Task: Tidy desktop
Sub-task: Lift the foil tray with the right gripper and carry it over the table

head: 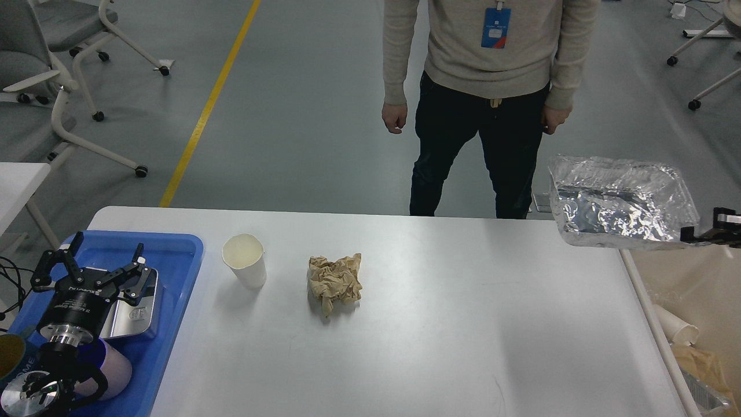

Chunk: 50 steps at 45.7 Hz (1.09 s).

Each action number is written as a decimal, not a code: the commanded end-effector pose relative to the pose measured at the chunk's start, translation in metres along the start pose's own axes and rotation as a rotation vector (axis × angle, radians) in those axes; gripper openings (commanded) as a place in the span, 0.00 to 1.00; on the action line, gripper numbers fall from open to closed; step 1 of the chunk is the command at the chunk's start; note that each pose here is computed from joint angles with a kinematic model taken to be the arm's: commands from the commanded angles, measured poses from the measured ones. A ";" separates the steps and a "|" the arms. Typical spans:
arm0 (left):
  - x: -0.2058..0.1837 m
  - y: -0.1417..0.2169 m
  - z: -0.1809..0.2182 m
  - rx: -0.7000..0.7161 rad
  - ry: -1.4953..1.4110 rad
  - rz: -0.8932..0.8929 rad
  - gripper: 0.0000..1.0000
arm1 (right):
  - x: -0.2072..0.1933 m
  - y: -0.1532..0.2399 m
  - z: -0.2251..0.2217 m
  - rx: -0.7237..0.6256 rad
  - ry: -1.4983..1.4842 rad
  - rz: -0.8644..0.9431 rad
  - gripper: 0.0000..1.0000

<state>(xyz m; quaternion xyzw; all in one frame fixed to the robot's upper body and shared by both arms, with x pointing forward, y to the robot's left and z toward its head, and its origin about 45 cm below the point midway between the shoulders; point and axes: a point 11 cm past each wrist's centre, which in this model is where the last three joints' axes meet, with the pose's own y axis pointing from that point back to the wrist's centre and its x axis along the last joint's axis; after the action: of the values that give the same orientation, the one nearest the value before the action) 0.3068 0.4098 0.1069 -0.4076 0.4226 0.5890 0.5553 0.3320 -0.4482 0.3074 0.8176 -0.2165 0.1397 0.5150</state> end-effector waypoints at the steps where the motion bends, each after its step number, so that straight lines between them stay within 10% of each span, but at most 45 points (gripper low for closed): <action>1: -0.002 0.001 0.006 0.004 -0.018 -0.001 0.96 | 0.001 -0.027 -0.024 0.062 0.034 -0.030 0.00; 50: -0.047 0.010 0.084 0.089 -0.288 0.073 0.96 | -0.020 -0.130 -0.118 0.188 0.221 -0.169 0.00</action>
<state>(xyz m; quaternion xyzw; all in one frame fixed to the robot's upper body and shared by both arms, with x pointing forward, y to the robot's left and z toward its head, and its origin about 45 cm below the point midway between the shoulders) 0.2989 0.4568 0.1620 -0.3286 0.3926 0.6320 0.5818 0.3789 -0.2886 0.2474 0.8575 -0.0740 0.2040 0.4666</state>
